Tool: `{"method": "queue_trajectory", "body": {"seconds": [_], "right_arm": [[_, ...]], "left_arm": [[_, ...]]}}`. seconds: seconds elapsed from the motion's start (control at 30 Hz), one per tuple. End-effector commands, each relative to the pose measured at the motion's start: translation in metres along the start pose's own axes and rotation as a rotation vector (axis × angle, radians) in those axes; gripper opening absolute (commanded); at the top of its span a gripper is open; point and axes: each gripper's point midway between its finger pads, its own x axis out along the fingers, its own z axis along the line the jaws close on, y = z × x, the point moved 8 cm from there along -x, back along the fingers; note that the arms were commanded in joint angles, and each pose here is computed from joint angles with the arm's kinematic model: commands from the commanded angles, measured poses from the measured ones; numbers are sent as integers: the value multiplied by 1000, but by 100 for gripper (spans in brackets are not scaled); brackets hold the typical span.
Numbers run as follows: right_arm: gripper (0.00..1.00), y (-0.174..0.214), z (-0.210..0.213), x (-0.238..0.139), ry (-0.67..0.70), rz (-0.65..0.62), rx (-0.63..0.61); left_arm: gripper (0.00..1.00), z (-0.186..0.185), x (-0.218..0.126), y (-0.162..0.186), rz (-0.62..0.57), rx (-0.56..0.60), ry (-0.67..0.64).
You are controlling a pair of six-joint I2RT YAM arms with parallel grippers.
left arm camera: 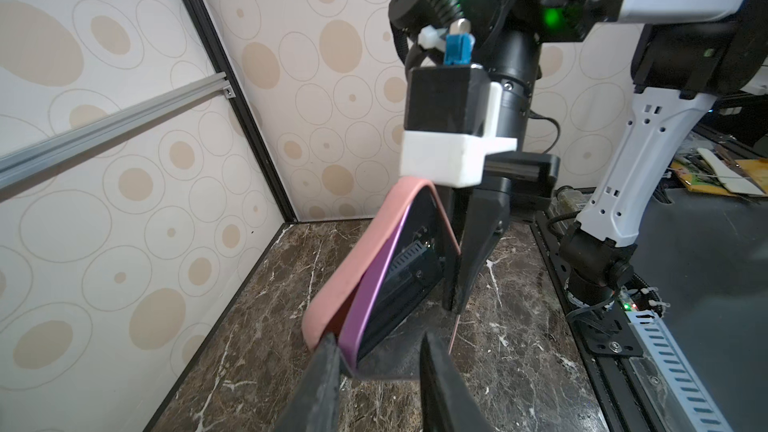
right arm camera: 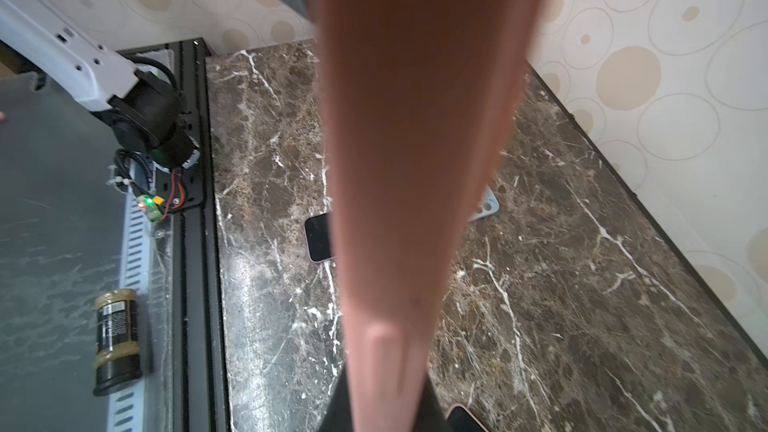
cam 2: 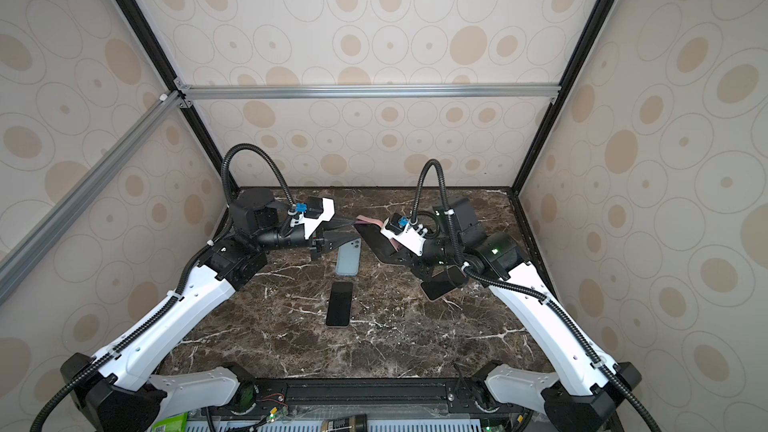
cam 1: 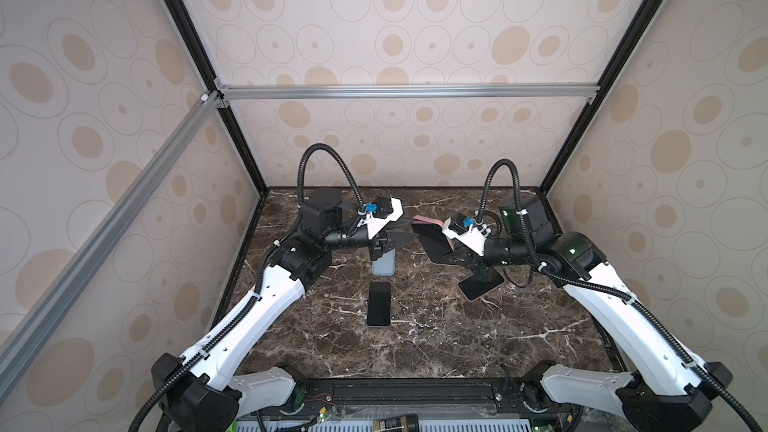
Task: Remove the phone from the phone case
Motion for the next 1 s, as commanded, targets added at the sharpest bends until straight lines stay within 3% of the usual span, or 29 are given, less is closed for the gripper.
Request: {"method": "queue_trajectory", "body": {"seconds": [0.0, 0.23, 0.73, 0.97], "right_arm": [[0, -74, 7, -16, -161, -426, -268], [0, -77, 5, -19, -262, -488, -246], [0, -64, -10, -2, 5, -306, -427], [0, -70, -10, -17, -16, -431, -375]], "left_arm": [[31, -48, 16, 0, -74, -69, 400], [31, -48, 16, -1, -79, -76, 413], [31, -41, 25, 11, 34, -92, 386], [31, -45, 18, 6, -7, -73, 373]]}}
